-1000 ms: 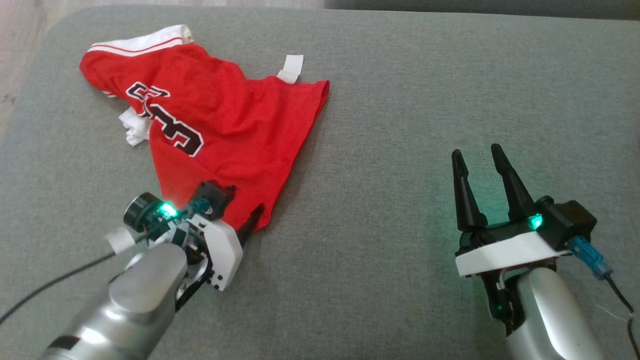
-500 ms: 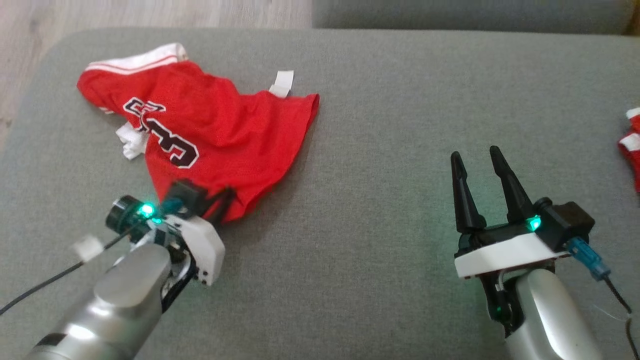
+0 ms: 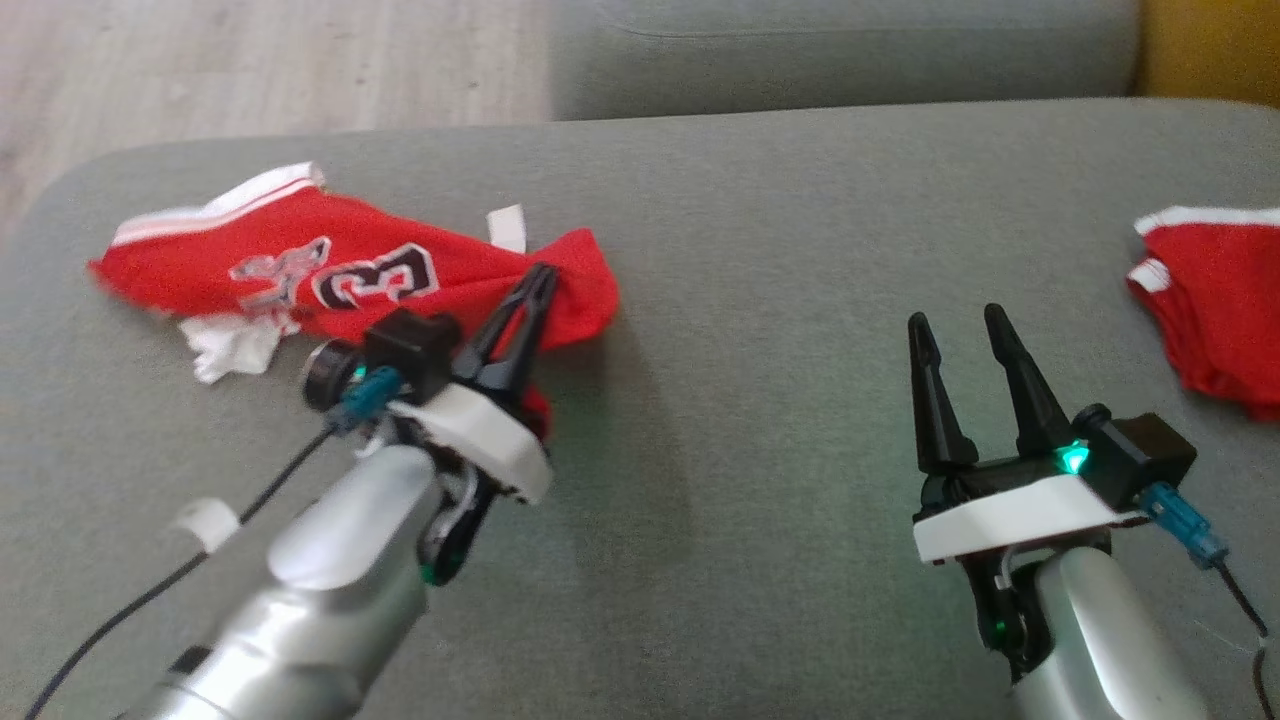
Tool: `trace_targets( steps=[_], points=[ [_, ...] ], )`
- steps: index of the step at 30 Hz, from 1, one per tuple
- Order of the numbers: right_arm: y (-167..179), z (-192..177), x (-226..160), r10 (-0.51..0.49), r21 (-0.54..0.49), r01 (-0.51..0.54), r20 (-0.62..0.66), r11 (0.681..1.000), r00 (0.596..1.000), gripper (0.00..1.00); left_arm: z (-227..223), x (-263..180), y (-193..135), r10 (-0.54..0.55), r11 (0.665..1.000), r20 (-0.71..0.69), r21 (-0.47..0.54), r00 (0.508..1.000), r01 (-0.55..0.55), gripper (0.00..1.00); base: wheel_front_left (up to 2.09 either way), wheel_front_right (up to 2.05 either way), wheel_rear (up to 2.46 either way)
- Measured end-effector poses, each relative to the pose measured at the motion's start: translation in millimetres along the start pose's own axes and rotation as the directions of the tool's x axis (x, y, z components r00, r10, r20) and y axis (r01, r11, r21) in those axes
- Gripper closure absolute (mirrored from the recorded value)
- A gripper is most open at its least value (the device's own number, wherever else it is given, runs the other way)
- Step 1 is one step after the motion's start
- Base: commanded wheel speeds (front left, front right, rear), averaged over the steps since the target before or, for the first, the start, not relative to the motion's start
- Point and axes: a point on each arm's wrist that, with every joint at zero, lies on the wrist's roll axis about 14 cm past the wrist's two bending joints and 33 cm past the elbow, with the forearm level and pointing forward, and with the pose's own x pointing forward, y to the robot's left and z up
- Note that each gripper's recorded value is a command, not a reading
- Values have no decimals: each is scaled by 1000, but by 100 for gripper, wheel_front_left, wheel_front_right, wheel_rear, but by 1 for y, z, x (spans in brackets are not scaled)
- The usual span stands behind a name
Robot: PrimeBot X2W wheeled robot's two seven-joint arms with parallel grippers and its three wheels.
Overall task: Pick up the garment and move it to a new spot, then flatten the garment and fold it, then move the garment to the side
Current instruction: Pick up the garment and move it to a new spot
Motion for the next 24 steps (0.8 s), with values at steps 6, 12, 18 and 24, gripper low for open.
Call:
trace_targets(
  steps=[6,12,18,24],
  points=[
    [-23,2,-11,-70,6,70,3,998,998,0,12,37,-56,-141,990,35,7,989,141,100,0,0,0],
    [-50,8,-19,-150,10,150,20,989,988,0,34,83,-109,-290,957,73,29,954,289,100,0,0,0],
    [-83,11,-35,-252,0,252,21,968,968,0,27,111,-159,-426,905,64,26,903,425,100,0,0,0],
    [-106,8,-50,-324,-12,324,5,946,946,0,14,118,-192,-515,857,55,-2,855,516,83,0,0,0]
  ],
)
